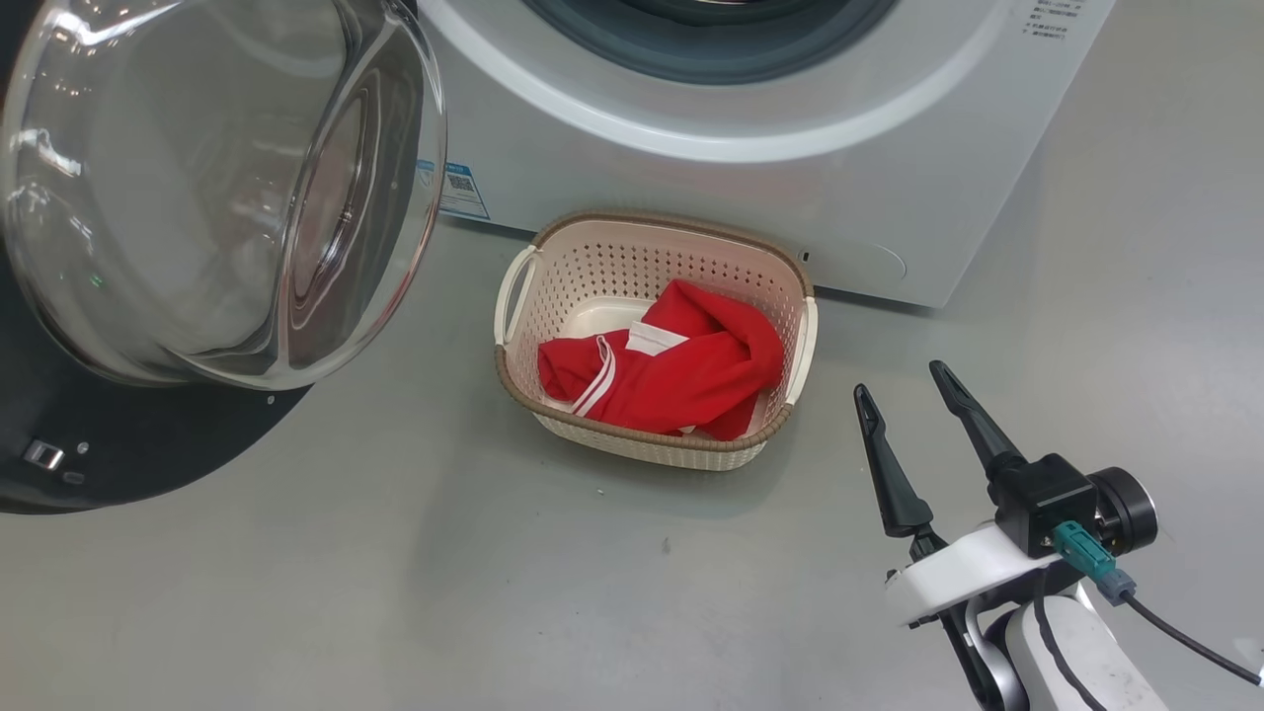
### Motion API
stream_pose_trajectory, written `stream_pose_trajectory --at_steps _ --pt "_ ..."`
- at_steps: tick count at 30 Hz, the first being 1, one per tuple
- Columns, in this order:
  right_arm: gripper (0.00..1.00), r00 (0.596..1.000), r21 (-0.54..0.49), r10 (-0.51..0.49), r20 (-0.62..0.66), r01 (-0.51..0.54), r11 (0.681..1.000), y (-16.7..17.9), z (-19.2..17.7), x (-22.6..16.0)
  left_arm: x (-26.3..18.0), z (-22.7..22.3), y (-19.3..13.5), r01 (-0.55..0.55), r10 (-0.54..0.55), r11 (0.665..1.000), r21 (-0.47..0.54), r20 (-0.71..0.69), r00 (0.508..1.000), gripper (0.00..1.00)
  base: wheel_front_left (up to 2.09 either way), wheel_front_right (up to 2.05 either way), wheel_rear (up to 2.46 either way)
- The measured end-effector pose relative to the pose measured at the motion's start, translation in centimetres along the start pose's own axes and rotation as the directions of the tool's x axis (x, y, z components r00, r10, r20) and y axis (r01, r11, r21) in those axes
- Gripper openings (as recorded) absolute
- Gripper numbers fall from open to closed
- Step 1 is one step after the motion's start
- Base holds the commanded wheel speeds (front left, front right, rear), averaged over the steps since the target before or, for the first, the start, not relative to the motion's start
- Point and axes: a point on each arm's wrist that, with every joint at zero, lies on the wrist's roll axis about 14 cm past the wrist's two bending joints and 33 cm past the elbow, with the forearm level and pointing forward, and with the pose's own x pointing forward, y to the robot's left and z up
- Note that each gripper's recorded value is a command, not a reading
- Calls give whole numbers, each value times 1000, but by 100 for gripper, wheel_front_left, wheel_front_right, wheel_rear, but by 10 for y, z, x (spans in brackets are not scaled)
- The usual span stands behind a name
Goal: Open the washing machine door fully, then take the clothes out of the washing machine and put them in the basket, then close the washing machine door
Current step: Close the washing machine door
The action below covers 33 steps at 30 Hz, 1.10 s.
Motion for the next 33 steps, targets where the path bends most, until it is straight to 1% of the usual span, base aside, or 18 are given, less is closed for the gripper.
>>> stream_pose_trajectory --at_steps 5,7,13,18,24,33 --pt "100 1000 -2 0 0 0 1000 -1 0 1 0 -10 -2 18 -19 1000 -10 -70 997 0 0 0 0" --pt "100 1000 -3 2 1 -2 1000 -1 0 2 0 -16 -4 36 -40 999 -36 -109 993 0 0 0 0" --pt "100 1000 -6 9 10 -9 1000 1 3 5 -4 -33 -12 85 -98 994 -69 -208 973 0 0 0 0" --pt "100 1000 -8 10 13 -10 1000 2 5 5 -8 -51 -22 136 -151 988 -68 -293 944 0 0 0 0" --pt "100 1000 -15 12 19 -12 1000 4 8 3 -21 -71 -18 152 -167 986 -68 -380 910 0 0 0 0" --pt "100 999 -14 5 48 -4 1000 8 19 -1 -42 -107 -24 215 -223 974 -76 -527 820 0 0 0 0"
